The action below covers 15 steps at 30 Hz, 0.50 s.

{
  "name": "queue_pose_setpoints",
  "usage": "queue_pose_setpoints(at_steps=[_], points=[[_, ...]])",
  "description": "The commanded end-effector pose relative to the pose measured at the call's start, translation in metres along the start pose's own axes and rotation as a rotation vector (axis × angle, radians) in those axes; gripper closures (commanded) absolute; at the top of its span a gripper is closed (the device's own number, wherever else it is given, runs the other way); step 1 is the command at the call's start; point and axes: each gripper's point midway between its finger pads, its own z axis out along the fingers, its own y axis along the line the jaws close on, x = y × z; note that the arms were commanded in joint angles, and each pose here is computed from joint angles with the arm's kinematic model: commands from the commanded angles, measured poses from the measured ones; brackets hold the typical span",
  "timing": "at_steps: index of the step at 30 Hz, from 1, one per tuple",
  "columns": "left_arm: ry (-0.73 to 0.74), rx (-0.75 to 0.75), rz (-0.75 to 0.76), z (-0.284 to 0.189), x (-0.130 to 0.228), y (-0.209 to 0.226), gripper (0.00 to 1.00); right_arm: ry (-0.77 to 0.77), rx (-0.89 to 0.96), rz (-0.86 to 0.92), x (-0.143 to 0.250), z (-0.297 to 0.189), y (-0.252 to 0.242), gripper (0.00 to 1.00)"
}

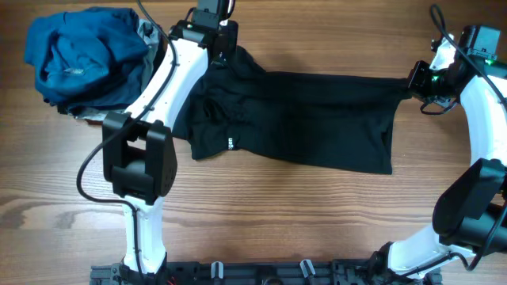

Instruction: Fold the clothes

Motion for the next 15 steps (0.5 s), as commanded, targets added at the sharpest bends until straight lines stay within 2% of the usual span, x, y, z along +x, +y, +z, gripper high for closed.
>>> queue_pose_setpoints(at_steps=[1, 3, 7, 11, 15], points=[[-0.059, 0.02, -0.012, -0.017, -0.021, 0.001, 0.92, -0.01, -0.015, -0.015, -0.006, 0.0, 0.001, 0.96], [-0.066, 0.027, -0.013, -0.01, -0.022, -0.001, 0.68, -0.01, -0.015, -0.014, -0.006, 0.0, 0.002, 0.96], [-0.076, 0.074, -0.021, 0.014, -0.019, -0.007, 0.44, -0.005, -0.015, -0.014, -0.005, 0.0, 0.001, 0.96], [-0.066, 0.081, -0.021, 0.045, -0.007, -0.012, 0.43, -0.006, -0.015, -0.015, -0.005, 0.0, 0.001, 0.96], [0.032, 0.091, -0.016, 0.081, 0.033, -0.018, 0.44, -0.016, -0.015, -0.018, -0.008, 0.0, 0.002, 0.96]])
